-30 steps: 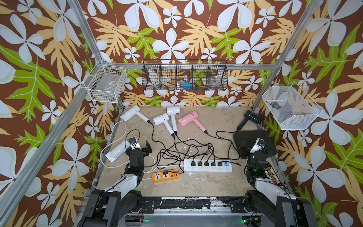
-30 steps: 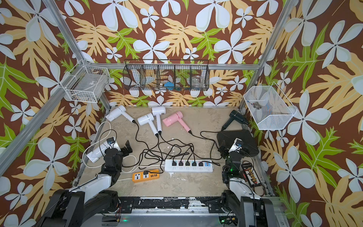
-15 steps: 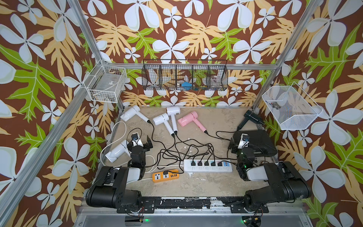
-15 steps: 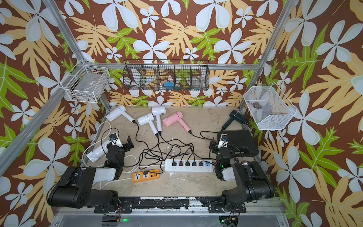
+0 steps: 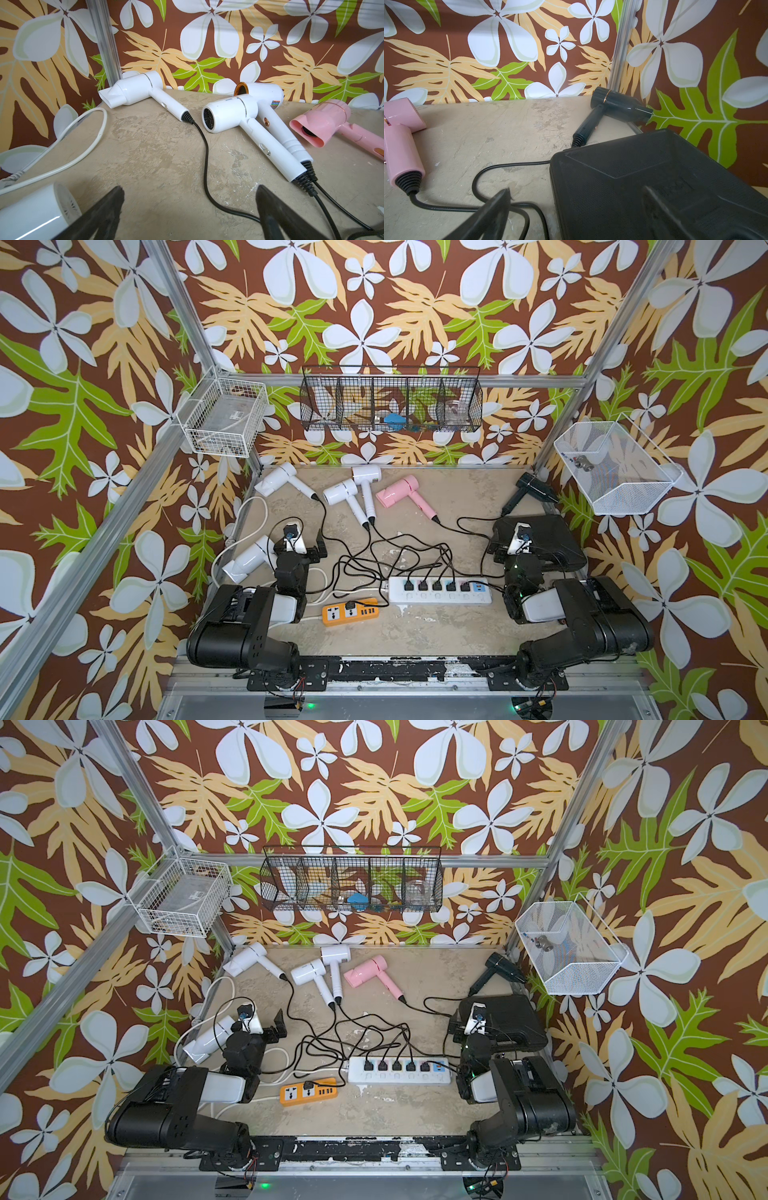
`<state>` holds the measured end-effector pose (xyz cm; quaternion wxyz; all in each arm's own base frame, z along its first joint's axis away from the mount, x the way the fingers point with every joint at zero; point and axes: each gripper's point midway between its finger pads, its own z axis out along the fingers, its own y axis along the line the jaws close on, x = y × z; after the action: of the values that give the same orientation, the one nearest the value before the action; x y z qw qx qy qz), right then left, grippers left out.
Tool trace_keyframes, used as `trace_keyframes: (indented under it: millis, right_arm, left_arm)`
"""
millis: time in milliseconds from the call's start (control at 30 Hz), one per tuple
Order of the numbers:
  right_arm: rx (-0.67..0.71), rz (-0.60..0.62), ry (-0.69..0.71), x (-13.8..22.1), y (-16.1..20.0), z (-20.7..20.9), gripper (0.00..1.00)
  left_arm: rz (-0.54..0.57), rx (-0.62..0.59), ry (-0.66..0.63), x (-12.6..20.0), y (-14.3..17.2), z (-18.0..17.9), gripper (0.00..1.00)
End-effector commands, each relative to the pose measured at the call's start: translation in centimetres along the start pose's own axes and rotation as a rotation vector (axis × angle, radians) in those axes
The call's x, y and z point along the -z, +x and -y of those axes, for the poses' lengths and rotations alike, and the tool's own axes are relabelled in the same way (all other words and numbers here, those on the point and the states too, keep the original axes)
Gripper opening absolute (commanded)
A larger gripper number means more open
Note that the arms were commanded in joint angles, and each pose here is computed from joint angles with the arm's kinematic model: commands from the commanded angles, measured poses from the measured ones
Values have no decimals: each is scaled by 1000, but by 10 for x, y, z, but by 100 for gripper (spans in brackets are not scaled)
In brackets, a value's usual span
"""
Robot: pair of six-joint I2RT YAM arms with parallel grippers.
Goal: Charge the blow dryers
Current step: Reset both arms
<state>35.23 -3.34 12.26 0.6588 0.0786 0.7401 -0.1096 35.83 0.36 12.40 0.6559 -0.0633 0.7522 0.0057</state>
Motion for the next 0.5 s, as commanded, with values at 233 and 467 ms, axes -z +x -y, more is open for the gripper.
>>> trace_keyframes:
  millis: [233, 467]
  right_arm:
    - [-13, 42, -10, 1, -11, -2, 100]
    - [-13, 42, -11, 0, -11, -2, 100]
  left_arm:
    - [47, 29, -55, 3, -9, -10, 100]
    - [48, 19, -40, 3, -9, -7, 100]
